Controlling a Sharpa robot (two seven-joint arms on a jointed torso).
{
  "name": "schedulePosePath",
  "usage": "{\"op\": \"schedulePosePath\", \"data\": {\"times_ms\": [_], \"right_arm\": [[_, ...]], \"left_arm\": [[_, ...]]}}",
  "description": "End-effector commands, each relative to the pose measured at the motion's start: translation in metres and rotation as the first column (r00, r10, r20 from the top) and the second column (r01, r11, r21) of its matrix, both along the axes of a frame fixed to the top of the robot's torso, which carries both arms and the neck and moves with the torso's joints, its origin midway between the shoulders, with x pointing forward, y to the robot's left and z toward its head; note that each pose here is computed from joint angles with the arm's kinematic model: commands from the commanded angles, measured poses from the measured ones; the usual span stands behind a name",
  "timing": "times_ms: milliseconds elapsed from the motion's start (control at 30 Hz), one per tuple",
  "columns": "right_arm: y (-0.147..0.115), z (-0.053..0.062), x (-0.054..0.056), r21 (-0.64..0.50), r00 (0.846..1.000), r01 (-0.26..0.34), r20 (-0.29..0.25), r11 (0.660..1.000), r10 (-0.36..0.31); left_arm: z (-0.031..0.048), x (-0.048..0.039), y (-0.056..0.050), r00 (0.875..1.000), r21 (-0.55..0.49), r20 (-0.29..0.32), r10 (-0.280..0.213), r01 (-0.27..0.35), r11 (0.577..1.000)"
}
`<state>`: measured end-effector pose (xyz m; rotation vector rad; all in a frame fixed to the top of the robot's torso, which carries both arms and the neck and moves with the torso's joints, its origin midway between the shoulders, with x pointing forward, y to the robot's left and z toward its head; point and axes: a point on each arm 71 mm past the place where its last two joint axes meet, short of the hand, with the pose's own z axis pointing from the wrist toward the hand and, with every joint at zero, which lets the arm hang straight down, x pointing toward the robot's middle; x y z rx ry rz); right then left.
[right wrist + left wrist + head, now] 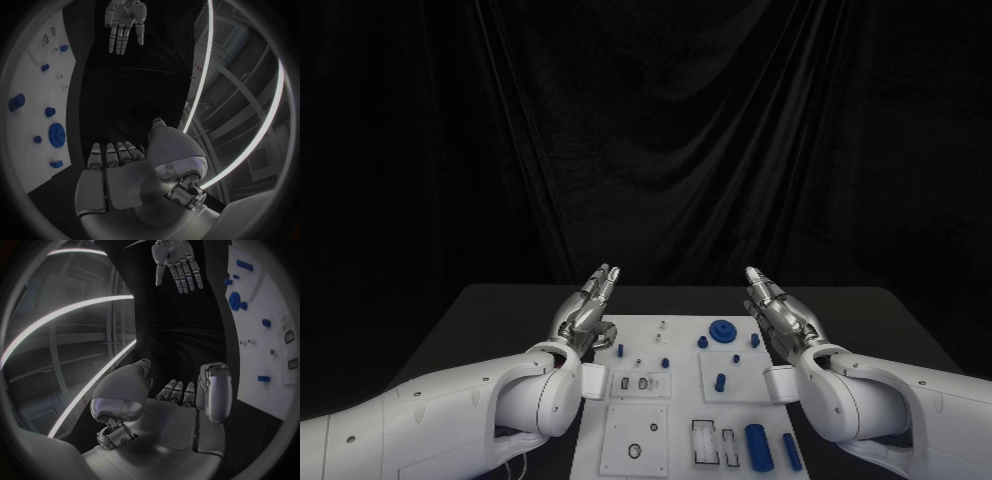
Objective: Assemble the parts on the task board
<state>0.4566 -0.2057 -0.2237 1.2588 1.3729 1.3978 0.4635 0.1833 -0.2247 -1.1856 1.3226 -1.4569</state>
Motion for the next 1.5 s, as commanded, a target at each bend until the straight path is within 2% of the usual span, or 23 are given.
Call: {"op": "schedulePosePath", "data": {"times_ms": [33,233,300,500,633,667,1000,1233,1500], "right_arm": [[0.006,0.003,-0.004,0.186,0.986,-0.141,-0.059,0.973,0.154],[0.003,0.006,-0.008,0.276,0.968,-0.209,-0.076,0.938,0.238],[0.002,0.007,-0.009,0.293,0.964,-0.220,-0.078,0.931,0.252],[0.001,0.007,-0.010,0.307,0.961,-0.229,-0.079,0.924,0.265],[0.001,0.007,-0.010,0.307,0.961,-0.229,-0.079,0.924,0.265],[-0.011,0.006,-0.007,0.322,0.956,-0.242,-0.081,0.915,0.282],[-0.016,0.006,-0.007,0.334,0.948,-0.263,-0.083,0.905,0.306],[-0.022,0.009,-0.008,0.332,0.945,-0.270,-0.091,0.904,0.315],[-0.031,0.013,-0.007,0.323,0.947,-0.262,-0.093,0.909,0.306]], "left_arm": [[0.0101,-0.0014,-0.010,0.987,-0.189,0.064,-0.149,0.158,0.969],[0.0166,-0.0030,-0.013,0.960,-0.315,0.115,-0.257,0.281,0.907],[0.0184,-0.0034,-0.014,0.952,-0.344,0.129,-0.279,0.307,0.887],[0.0213,-0.0041,-0.014,0.938,-0.393,0.154,-0.312,0.348,0.851],[0.0219,-0.0043,-0.014,0.935,-0.403,0.159,-0.318,0.356,0.843],[0.0214,0.0016,0.002,0.900,-0.325,0.217,-0.379,0.433,0.841],[0.0207,0.0009,0.022,0.912,-0.217,0.223,-0.344,0.391,0.895],[0.0182,-0.0005,0.035,0.925,-0.173,0.184,-0.331,0.362,0.916],[0.0110,-0.0008,0.044,0.917,-0.090,0.100,-0.385,0.394,0.915]]}}
